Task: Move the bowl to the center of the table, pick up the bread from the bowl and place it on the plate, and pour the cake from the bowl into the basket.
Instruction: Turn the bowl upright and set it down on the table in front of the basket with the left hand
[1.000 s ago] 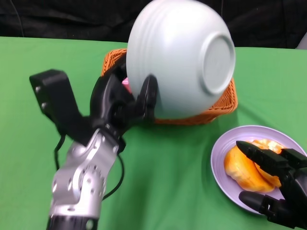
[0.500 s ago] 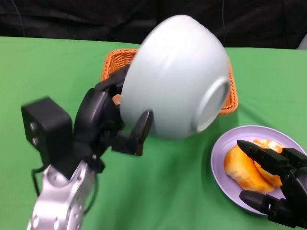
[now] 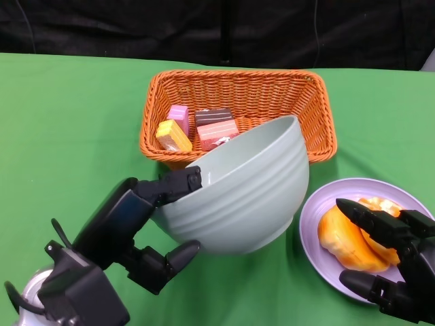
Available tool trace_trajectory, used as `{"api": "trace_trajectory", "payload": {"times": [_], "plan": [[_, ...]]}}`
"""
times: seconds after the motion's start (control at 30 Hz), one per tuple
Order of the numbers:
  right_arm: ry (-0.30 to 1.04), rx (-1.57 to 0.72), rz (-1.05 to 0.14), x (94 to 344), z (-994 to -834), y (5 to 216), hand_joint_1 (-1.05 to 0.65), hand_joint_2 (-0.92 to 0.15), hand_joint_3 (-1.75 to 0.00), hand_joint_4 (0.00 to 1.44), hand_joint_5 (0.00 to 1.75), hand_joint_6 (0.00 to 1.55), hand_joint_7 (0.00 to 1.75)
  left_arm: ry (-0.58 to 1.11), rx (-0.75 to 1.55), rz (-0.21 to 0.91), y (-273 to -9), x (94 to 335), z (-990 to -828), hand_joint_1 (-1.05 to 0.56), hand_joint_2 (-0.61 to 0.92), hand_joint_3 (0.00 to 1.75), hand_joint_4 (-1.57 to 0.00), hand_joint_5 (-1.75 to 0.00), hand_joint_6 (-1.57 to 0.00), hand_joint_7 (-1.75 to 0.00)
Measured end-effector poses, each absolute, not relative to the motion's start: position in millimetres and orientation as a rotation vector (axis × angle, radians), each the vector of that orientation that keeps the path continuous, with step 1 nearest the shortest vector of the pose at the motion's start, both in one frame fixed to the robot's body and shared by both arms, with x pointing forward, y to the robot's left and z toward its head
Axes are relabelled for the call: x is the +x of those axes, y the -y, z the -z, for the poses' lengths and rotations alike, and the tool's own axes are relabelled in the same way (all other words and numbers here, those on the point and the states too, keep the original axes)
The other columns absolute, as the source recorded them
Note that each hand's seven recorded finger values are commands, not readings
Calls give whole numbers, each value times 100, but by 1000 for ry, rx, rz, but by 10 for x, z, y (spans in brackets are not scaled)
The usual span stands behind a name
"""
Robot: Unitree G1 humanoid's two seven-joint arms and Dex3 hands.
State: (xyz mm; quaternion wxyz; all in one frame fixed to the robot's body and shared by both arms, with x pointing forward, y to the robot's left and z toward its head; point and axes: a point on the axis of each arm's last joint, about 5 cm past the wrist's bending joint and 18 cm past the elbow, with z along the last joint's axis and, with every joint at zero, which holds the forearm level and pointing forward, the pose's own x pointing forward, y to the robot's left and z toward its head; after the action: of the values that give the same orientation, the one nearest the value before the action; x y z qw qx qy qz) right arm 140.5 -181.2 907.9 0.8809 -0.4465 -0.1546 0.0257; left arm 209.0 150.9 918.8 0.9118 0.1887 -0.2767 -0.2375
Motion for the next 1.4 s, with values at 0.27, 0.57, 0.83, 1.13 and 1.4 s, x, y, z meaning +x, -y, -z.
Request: {"api": "trace_trajectory", "payload": {"times": [0.27,0.57,0.83,1.13,1.4], "plan": [[322,-930,-54,1401,-9080,1812,-54,-92,-31,34,80,43,7,700,603,499,-1556,2039,-9109,-11,22,172,-104,-175,-83,-175],[323,-930,-53,1397,-9083,1812,-54,-92,-30,35,81,44,7,800,701,470,-1564,2054,-9068,-15,23,167,-104,-175,-84,-175],[333,-930,-51,1395,-9102,1806,-54,-92,-30,35,80,44,7,930,890,442,-1591,2079,-9036,-8,11,157,-105,-175,-80,-175],[330,-930,-54,1388,-9101,1806,-54,-92,-30,34,80,43,7,1062,1095,423,-1660,2122,-8968,-12,10,148,-103,-175,-79,-175],[331,-929,-54,1387,-9103,1805,-54,-92,-30,34,80,44,7,1168,1263,459,-1670,2204,-8925,-23,55,51,-101,-175,-85,-157]]}}
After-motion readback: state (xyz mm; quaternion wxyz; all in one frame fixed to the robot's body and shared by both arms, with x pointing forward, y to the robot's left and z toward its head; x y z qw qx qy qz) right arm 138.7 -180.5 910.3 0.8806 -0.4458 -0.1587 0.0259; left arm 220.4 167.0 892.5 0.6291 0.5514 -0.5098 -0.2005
